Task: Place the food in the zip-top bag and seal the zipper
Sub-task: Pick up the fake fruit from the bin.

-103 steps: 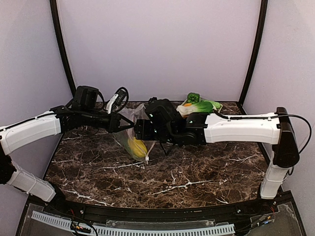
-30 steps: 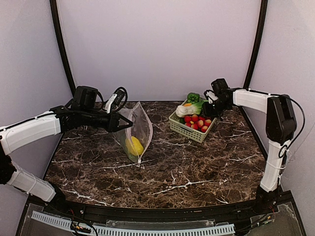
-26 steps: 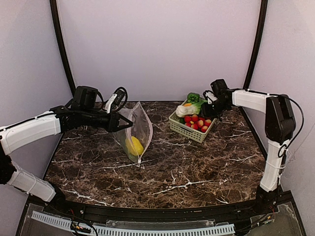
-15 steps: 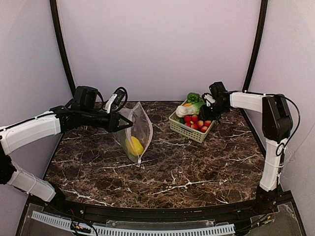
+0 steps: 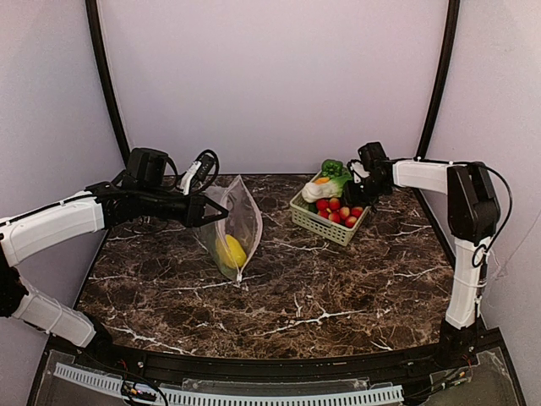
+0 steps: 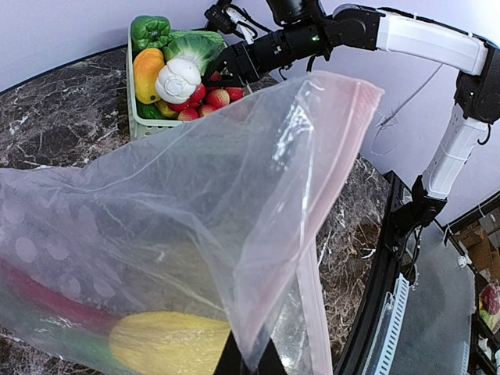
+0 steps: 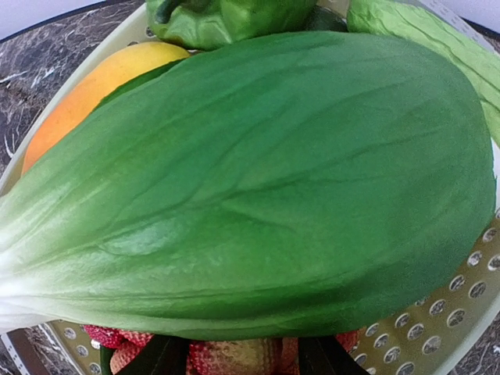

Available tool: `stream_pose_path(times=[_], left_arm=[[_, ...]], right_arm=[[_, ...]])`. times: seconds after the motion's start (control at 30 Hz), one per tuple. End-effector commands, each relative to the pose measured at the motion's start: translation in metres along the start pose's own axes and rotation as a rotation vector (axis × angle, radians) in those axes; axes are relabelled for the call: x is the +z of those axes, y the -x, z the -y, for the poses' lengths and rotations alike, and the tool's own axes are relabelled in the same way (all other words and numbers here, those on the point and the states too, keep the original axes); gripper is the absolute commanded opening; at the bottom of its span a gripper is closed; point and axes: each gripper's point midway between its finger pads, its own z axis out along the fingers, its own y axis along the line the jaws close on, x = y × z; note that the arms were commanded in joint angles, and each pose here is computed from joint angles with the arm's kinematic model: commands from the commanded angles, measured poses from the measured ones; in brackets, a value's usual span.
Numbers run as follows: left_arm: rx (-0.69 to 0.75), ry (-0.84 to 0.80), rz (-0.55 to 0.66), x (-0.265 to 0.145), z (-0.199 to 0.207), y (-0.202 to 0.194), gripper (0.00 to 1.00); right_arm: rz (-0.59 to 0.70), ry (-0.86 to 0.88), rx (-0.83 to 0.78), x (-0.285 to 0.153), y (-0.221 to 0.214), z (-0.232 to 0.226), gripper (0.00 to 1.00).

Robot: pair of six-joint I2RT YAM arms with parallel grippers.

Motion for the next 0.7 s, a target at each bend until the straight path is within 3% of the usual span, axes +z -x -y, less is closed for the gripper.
stream_pose_path(times=[0.0, 0.17, 0.67], left_arm=[[0.022, -0.014, 0.029, -0.01, 0.006, 0.006, 0.01], [0.021, -0.011, 0.026, -0.01, 0.006, 0.005, 0.01], [0.012, -0.02, 0.02, -0.008, 0.005, 0.004, 0.01]], right_arm=[[0.035, 0.036, -0.017, 0.007, 0.005, -0.004, 0.39], [0.05, 0.072, -0.015, -0.005, 0.006, -0.011, 0.26], [0.103, 0.178, -0.046, -0.074, 0.001, -0.041, 0.25]])
